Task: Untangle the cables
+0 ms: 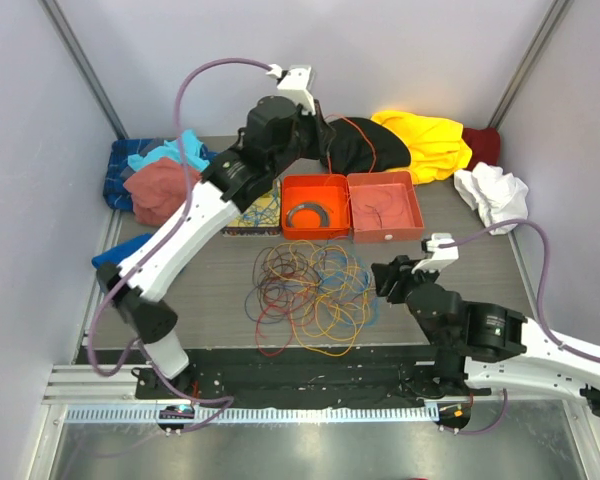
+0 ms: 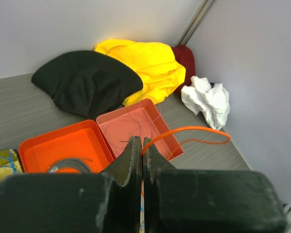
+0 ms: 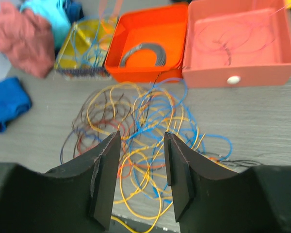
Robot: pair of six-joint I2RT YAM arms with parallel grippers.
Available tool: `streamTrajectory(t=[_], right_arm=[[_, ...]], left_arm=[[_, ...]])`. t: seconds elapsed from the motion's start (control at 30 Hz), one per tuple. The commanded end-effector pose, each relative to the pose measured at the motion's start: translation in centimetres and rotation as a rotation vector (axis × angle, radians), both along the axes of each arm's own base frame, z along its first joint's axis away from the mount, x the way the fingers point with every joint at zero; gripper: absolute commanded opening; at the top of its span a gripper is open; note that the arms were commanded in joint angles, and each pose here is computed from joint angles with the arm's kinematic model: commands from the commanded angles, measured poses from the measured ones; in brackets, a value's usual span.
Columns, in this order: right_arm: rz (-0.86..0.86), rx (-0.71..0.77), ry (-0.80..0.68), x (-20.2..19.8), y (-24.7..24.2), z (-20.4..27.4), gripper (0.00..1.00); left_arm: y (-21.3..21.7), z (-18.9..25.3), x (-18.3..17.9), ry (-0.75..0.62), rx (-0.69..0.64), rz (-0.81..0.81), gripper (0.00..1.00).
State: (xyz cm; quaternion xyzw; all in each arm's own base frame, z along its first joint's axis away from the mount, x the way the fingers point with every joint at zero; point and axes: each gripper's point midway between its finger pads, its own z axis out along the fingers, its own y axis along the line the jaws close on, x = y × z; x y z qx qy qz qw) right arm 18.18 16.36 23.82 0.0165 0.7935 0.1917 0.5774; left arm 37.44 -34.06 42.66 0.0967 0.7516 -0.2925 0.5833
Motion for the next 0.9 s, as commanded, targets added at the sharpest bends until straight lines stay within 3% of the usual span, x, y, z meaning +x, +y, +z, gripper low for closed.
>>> streamTrajectory(t=[0.0,0.23,0.63,0.87], right_arm=[[-0.137,0.047,-0.089,1.1,-2.5,3.8,0.49],[-0.228,0.083,-0.177,1.4,-5.7,8.7,0.52],[-0.285,0.092,-0.230,1.0,-9.1,9.8,0.52],[-0.284,0.063,-0.228,1.1,-8.8,9.3,0.52]], left_arm=[[-3.0,0.4,2.4,0.004,-0.091,-0.083,0.00],[-7.7,-4.3,7.8,0.078,-0.119,-0.137,0.00],[-11.8,-11.1,12.0,0.149,-0.225,-0.223,0.00],[-12.4,-18.0,13.3,0.248,-0.133,-0.194,0.00]])
